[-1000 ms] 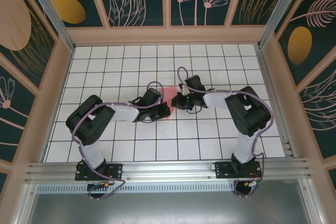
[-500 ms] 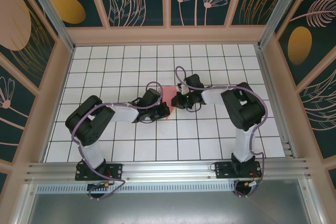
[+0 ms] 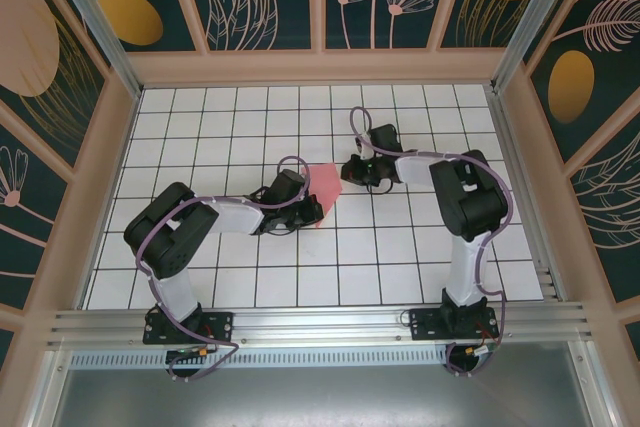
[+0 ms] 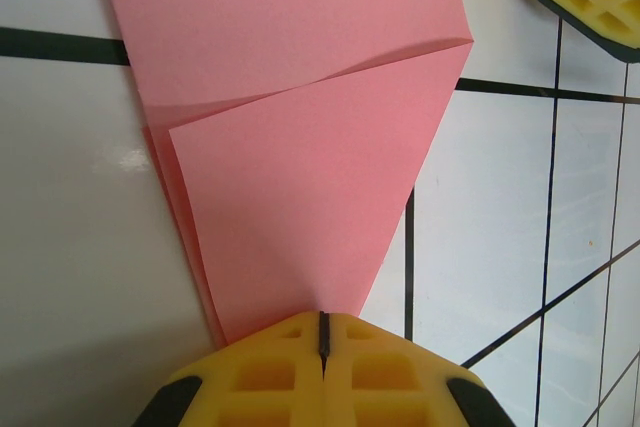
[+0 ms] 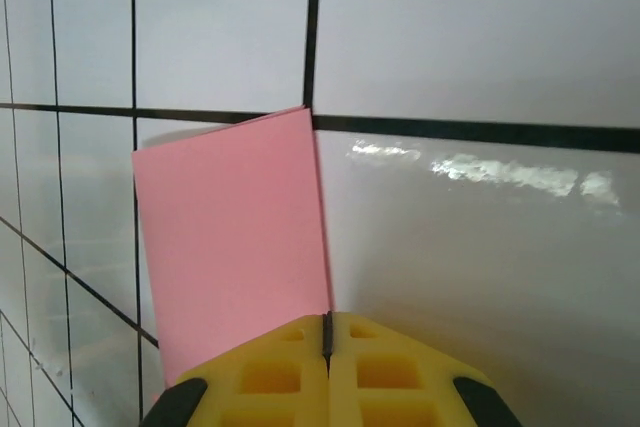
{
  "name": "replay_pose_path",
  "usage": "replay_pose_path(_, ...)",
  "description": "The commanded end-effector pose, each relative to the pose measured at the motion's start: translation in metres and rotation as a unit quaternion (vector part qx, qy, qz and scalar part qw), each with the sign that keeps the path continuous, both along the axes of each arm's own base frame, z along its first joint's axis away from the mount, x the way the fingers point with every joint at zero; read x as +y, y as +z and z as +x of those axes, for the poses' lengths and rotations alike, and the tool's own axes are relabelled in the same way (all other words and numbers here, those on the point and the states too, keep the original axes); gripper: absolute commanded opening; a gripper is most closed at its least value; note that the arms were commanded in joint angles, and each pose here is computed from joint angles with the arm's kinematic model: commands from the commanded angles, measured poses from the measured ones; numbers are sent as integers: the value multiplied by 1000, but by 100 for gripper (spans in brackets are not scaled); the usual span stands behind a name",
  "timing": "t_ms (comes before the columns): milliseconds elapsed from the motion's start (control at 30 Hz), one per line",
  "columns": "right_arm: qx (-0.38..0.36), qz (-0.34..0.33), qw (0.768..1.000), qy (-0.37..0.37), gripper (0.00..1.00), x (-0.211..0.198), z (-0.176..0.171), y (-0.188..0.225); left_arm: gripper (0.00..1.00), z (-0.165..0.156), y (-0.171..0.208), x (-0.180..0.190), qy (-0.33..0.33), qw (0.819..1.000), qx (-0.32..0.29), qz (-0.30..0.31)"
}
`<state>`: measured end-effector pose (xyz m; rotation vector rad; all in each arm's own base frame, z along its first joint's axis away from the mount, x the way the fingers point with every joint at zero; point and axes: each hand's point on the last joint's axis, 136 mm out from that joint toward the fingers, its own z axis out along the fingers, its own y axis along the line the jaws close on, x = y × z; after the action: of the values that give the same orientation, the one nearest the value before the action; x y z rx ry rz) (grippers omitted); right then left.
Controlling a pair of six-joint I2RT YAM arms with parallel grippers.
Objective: Fold a paper plane with a square sheet of paper (pick it up from the middle)
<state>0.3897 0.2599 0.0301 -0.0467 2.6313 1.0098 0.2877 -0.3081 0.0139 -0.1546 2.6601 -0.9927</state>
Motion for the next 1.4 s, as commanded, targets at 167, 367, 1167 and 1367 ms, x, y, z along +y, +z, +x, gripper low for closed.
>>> replay_pose_path(167,-2,32,999,30,3,19,-43,22,0,-21,-33,29,18,996,52,69)
replay_pose_path(367,32,24,998,48,2,32,-61,0,0,-19,-32,28,16,996,49,68)
replay_pose_path(1167,78,-30,996,30,1,16,-65,-38,1,21,24,-18,-99,989,-109,21)
replay_pose_path(1367,83,-33,996,29,1,16,-64,-41,0,13,5,-13,-101,991,-87,30)
